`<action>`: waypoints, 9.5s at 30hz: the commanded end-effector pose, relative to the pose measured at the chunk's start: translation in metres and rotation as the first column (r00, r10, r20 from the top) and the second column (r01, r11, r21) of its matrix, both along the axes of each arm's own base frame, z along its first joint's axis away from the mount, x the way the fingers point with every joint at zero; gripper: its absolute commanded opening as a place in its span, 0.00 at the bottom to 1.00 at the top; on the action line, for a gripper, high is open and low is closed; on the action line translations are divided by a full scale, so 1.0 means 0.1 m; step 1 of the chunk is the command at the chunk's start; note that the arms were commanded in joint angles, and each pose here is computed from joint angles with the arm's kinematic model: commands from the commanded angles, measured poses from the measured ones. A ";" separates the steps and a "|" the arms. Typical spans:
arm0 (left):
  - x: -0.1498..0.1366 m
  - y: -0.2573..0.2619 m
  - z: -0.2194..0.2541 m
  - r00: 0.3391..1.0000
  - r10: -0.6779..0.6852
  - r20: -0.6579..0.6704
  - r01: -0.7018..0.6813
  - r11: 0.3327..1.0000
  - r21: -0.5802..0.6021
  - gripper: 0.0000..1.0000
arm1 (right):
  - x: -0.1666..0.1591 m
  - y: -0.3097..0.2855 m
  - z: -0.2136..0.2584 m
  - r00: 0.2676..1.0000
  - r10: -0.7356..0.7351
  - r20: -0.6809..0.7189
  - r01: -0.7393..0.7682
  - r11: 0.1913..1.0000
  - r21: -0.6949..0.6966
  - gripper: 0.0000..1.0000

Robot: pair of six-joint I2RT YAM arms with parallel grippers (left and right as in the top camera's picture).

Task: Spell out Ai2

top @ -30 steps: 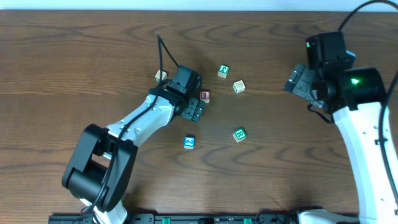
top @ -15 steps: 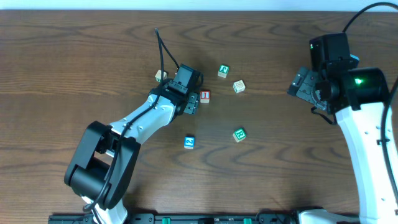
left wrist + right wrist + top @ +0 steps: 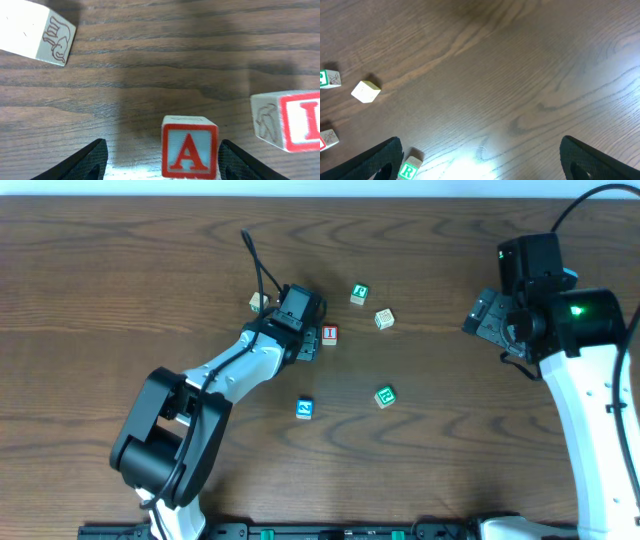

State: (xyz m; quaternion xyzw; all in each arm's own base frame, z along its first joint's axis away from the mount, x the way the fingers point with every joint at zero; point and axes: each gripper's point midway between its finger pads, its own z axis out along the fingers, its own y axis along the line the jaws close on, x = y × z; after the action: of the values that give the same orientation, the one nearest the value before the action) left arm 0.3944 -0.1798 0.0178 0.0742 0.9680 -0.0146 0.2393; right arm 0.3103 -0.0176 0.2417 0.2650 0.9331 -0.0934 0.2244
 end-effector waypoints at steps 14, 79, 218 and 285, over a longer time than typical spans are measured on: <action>0.11 -0.02 -0.13 0.999 0.035 -0.016 -0.036 0.995 -0.092 0.50 | -0.01 -0.05 0.05 1.000 -0.003 0.005 0.003 1.000 -0.019 0.99; 0.20 0.43 0.25 0.997 0.042 0.069 -0.050 0.992 0.115 0.37 | -0.05 -0.05 0.00 1.000 -0.004 -0.018 0.004 1.000 -0.021 0.99; -0.11 -0.29 0.14 0.993 -0.066 -0.095 0.042 0.972 -0.232 0.46 | -0.05 -0.05 0.00 1.000 -0.004 -0.019 0.003 1.000 -0.021 0.99; -0.13 -0.29 -0.10 0.989 -0.070 -0.133 0.041 0.977 -0.211 0.46 | -0.06 -0.06 -0.01 1.000 -0.004 -0.025 0.003 1.000 -0.022 0.99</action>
State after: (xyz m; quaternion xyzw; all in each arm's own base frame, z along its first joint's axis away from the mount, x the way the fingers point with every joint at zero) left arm 0.3781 -0.2086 0.0133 0.0672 0.9727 -0.1341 0.1770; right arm 0.3054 -0.0186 0.2400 0.2625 0.9355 -0.0990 0.2148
